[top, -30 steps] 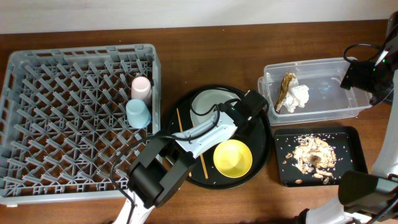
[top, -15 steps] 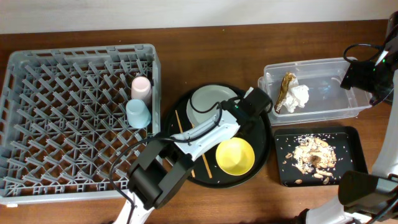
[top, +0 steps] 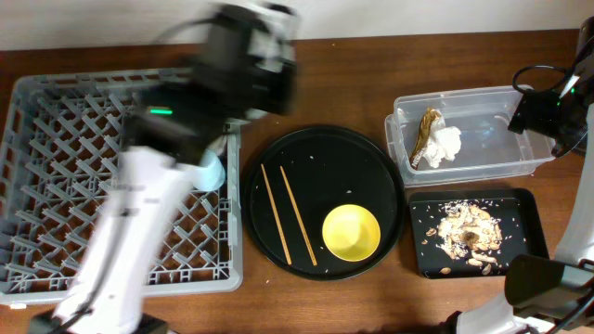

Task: Sort waste into correct bins and load items into the dishwasher rack
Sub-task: 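Lift the white plate and stand it upright in the rack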

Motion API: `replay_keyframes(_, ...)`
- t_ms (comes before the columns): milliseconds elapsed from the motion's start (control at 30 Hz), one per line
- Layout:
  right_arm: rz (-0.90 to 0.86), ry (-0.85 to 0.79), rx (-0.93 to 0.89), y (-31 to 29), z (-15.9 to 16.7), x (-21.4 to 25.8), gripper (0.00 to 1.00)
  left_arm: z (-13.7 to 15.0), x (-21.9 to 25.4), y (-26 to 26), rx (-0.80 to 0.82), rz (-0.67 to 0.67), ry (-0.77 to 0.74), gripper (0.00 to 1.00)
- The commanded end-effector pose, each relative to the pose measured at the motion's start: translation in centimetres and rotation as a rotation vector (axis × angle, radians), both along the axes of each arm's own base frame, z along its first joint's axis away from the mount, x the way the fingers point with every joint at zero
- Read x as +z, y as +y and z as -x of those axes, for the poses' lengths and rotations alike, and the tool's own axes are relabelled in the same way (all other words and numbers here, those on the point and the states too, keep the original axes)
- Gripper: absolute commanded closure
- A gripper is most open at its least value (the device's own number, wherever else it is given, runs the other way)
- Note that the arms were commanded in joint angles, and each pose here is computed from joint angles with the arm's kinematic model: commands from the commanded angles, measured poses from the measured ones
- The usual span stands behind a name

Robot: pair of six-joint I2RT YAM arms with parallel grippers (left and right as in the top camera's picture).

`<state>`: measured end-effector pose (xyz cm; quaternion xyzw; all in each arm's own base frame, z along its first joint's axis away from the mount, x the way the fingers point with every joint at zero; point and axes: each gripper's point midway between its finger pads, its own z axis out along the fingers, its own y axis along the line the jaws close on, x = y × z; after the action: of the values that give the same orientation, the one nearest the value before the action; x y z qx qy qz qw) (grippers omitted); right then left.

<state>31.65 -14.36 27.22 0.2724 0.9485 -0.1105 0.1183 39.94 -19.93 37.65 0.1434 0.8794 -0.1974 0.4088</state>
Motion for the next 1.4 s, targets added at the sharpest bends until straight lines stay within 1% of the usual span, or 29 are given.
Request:
replay_keyframes(0,0.014,-0.021,-0.014,-0.3,0.1,0.7,0.01,-0.3,0.5,3.6,-0.216,0.284,0.104,1.00)
replay_keyframes(100,0.014,-0.021,-0.014,-0.3,0.1,0.7,0.01,-2.2,0.3,9.4,-0.198,0.455,0.138,1.00)
replay_keyframes(233,0.014,-0.021,-0.014,-0.3,0.1,0.7,0.01,-3.8,-1.0,13.2,-0.188,0.558,0.164,1.00)
replay_keyframes(333,0.014,-0.021,-0.014,-0.3,0.1,0.7,0.02,-5.8,-4.1,16.6,-0.136,0.620,0.218,1.00)
replay_keyframes(400,0.014,-0.021,-0.014,-0.3,0.1,0.7,0.01,-7.3,-7.1,18.3,-0.091,0.649,0.274,1.00)
replay_keyframes(533,0.014,-0.021,-0.014,-0.3,0.1,0.7,0.01,-8.8,-11.2,19.9,-0.059,0.669,0.332,1.00)
replay_keyframes(633,0.014,-0.021,-0.014,-0.3,0.1,0.7,0.01,-9.4,-13.2,20.8,-0.036,0.684,0.364,1.00)
replay_keyframes(733,0.014,-0.021,-0.014,-0.3,0.1,0.7,0.01,-9.9,-15.0,21.2,-0.016,0.664,0.388,1.00)
replay_keyframes(767,0.014,-0.021,-0.014,-0.3,0.1,0.7,0.01,-9.9,-15.4,21.3,-0.013,0.666,0.395,0.93)
replay_keyframes(800,0.014,-0.021,-0.014,-0.3,0.1,0.7,0.01,-10.0,-15.5,21.3,-0.012,0.666,0.396,0.81)
replay_keyframes(833,0.014,-0.021,-0.014,-0.3,0.1,0.7,0.01,-10.0,-15.5,21.4,-0.010,0.665,0.394,0.57)
replay_keyframes(867,0.014,-0.021,-0.014,-0.3,0.1,0.7,0.01,-10.0,-15.5,21.6,-0.008,0.666,0.392,0.42)
replay_keyframes(900,0.014,-0.021,-0.014,-0.3,0.1,0.7,0.01,-10.0,-15.4,21.8,-0.004,0.667,0.390,0.36)
replay_keyframes(1033,0.014,-0.021,-0.014,-0.3,0.1,0.7,0.01,-9.8,-15.2,22.2,0.007,0.670,0.389,0.27)
replay_keyframes(1100,0.014,-0.021,-0.014,-0.3,0.1,0.7,0.01,-9.5,-14.7,22.2,0.009,0.670,0.388,0.26)
replay_keyframes(1200,0.014,-0.021,-0.014,-0.3,0.1,0.7,0.01,-8.3,-12.3,21.9,0.015,0.644,0.367,0.25)
replay_keyframes(1300,0.014,-0.021,-0.014,-0.3,0.1,0.7,0.01,-6.7,-10.6,22.4,0.088,0.522,0.352,0.24)
replay_keyframes(1367,0.014,-0.021,-0.014,-0.3,0.1,0.7,0.01,-4.4,-9.0,22.0,0.135,0.394,0.350,0.23)
